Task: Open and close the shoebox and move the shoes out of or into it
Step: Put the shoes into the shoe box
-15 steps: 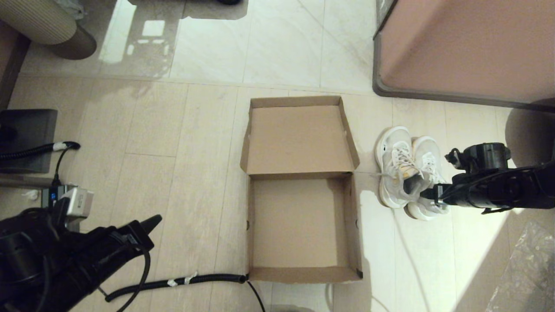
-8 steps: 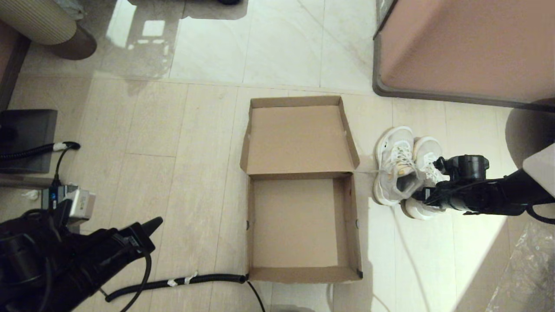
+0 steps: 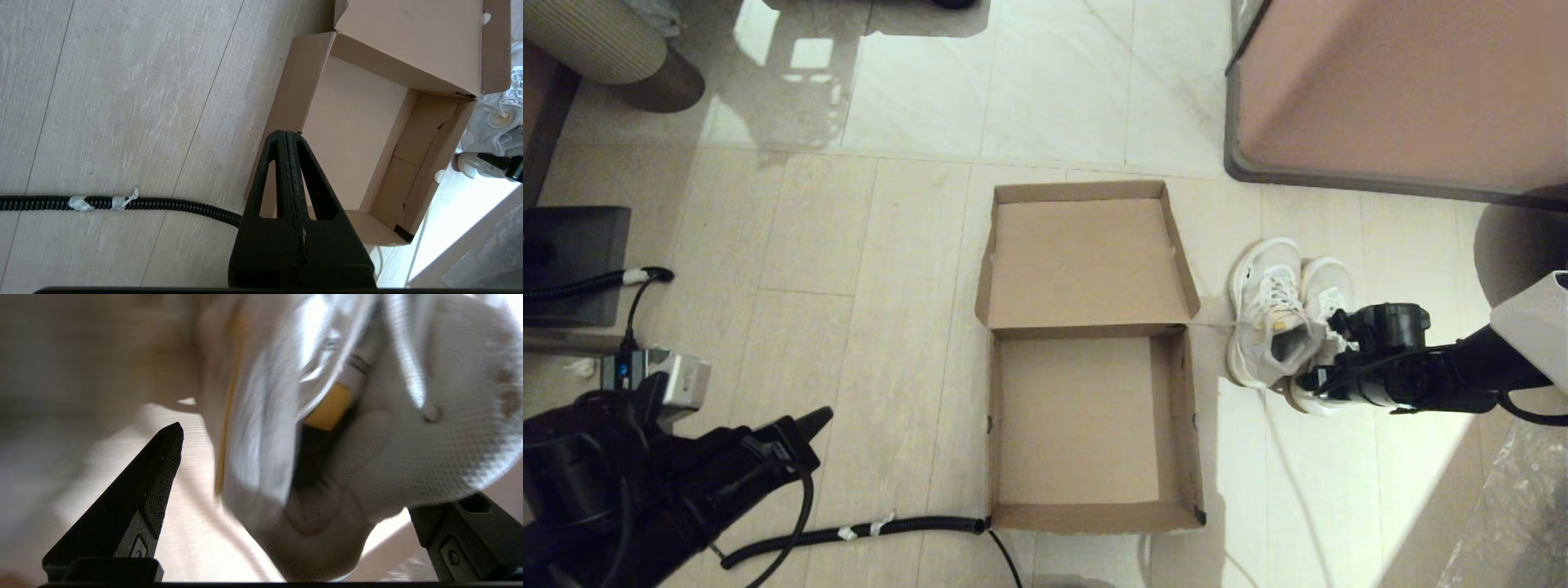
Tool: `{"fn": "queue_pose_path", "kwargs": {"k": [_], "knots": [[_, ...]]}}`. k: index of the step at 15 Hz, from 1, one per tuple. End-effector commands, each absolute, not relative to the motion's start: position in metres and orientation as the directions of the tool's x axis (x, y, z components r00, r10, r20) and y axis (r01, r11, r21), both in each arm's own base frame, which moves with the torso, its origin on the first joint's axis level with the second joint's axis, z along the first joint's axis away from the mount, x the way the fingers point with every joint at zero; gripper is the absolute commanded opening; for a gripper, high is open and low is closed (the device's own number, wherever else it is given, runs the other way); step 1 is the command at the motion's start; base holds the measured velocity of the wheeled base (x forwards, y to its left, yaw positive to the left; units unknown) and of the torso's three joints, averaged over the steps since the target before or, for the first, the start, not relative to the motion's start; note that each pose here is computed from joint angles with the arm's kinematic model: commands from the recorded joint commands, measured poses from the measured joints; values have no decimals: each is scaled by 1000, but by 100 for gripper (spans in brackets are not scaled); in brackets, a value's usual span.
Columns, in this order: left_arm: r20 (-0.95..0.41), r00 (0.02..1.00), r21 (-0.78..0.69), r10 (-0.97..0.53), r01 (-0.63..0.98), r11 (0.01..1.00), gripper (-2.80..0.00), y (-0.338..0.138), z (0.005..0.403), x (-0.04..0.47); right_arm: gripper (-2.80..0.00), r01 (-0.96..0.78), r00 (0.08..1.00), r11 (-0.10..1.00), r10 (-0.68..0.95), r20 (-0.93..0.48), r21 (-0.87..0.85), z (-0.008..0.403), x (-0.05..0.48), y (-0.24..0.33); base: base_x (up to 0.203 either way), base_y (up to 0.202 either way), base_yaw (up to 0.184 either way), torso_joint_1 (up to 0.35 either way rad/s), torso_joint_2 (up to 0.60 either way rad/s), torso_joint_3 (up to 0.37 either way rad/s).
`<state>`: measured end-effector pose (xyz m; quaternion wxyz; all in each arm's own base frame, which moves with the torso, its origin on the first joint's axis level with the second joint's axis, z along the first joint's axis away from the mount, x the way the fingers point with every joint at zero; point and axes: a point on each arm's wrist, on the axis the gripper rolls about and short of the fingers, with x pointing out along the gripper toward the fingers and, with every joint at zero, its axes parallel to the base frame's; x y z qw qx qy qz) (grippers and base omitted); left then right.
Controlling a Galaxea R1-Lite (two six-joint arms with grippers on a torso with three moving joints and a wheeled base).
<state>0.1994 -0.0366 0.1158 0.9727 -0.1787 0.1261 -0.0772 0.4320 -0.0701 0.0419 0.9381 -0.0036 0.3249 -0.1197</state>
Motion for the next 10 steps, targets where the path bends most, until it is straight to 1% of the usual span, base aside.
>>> {"fn": "queue_pose_path", "kwargs": {"k": [1,4,6,8,9,10], "knots": [[-212,958,-370,-196,107,923,-280,-36,116,198,0,186,780,980,-188,-597,-65,48,434,-47,0,0,0,0,0,0],[-202,961,-369,-188,103,924,-280,-36,118,196,0,203,778,976,-207,-593,-74,47,435,-54,0,0,0,0,0,0],[-209,960,-368,-188,101,924,-280,-35,117,193,0,272,765,959,-263,-588,-75,48,432,-84,0,0,0,0,0,0],[-208,960,-367,-188,102,925,-280,-35,117,190,0,360,732,927,-353,-583,-109,43,429,-117,0,0,0,0,0,0],[-207,960,-367,-188,102,924,-280,-35,117,190,0,416,711,899,-415,-568,-137,44,429,-130,0,0,0,0,0,0],[-206,960,-368,-190,104,924,-280,-35,117,190,0,440,704,887,-438,-559,-141,47,429,-136,0,0,0,0,0,0]]}}
